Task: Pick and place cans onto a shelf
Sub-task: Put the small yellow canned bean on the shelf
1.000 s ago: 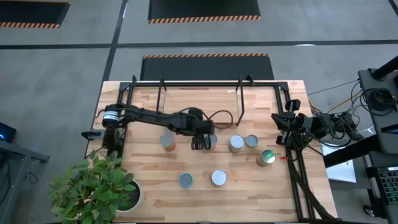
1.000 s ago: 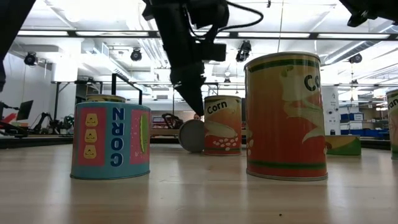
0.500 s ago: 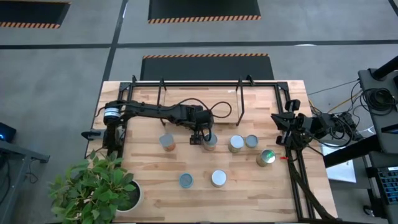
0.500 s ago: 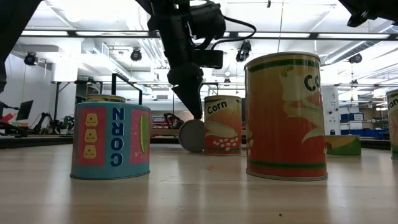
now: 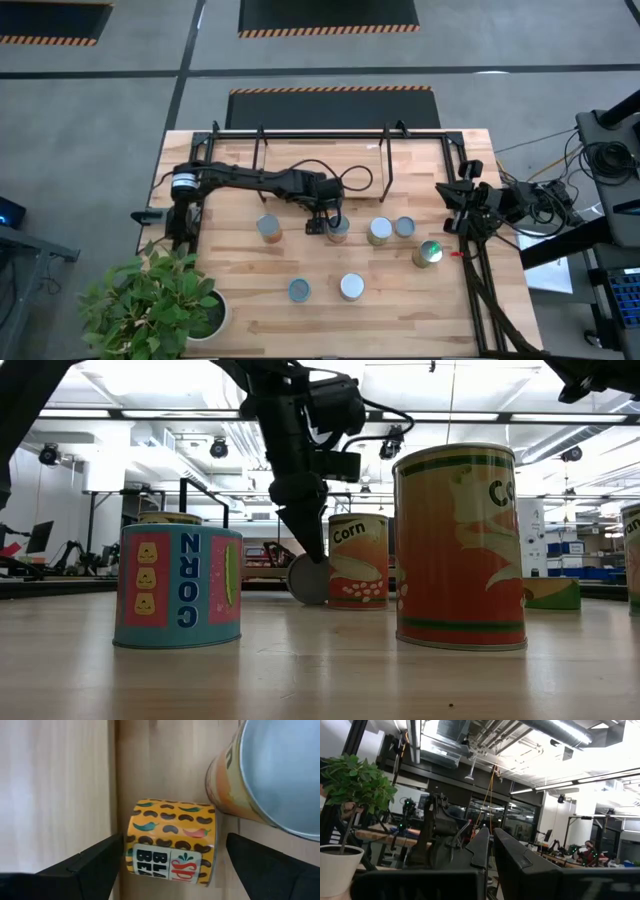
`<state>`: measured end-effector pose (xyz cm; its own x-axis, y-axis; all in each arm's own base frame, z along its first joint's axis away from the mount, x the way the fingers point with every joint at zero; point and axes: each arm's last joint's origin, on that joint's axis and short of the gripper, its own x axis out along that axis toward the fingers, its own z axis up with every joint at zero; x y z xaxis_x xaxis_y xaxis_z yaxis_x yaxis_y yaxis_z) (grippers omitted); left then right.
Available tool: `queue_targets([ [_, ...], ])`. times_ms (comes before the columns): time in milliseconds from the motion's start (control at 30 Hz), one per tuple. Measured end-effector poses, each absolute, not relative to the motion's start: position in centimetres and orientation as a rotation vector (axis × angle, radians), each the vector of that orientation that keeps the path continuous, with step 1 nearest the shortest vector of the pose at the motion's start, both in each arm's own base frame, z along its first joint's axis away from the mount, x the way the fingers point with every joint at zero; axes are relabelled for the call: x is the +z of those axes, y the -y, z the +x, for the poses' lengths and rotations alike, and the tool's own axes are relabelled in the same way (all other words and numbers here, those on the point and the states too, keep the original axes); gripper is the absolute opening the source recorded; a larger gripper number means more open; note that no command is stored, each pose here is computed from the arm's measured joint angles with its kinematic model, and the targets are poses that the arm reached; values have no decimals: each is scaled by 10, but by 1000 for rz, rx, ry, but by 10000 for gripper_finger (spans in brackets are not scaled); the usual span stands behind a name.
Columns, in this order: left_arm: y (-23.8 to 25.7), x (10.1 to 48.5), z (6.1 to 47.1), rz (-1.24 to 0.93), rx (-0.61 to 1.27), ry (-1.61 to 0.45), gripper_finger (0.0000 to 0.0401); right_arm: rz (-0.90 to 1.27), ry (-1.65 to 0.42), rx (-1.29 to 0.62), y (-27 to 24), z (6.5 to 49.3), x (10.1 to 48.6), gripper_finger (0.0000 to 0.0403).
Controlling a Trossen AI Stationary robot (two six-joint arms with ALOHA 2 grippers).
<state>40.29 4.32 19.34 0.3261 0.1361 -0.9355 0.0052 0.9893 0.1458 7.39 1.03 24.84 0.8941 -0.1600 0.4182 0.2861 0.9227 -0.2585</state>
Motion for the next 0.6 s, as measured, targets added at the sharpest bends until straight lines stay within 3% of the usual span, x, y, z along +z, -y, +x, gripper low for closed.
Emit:
queue_targets([
  [233, -39, 191, 403, 105, 83, -1251, 322, -336, 392, -235, -10, 74, 248, 18],
  [600, -32, 190, 402, 91, 89, -1256, 268, -335, 392, -235, -10, 74, 248, 18],
])
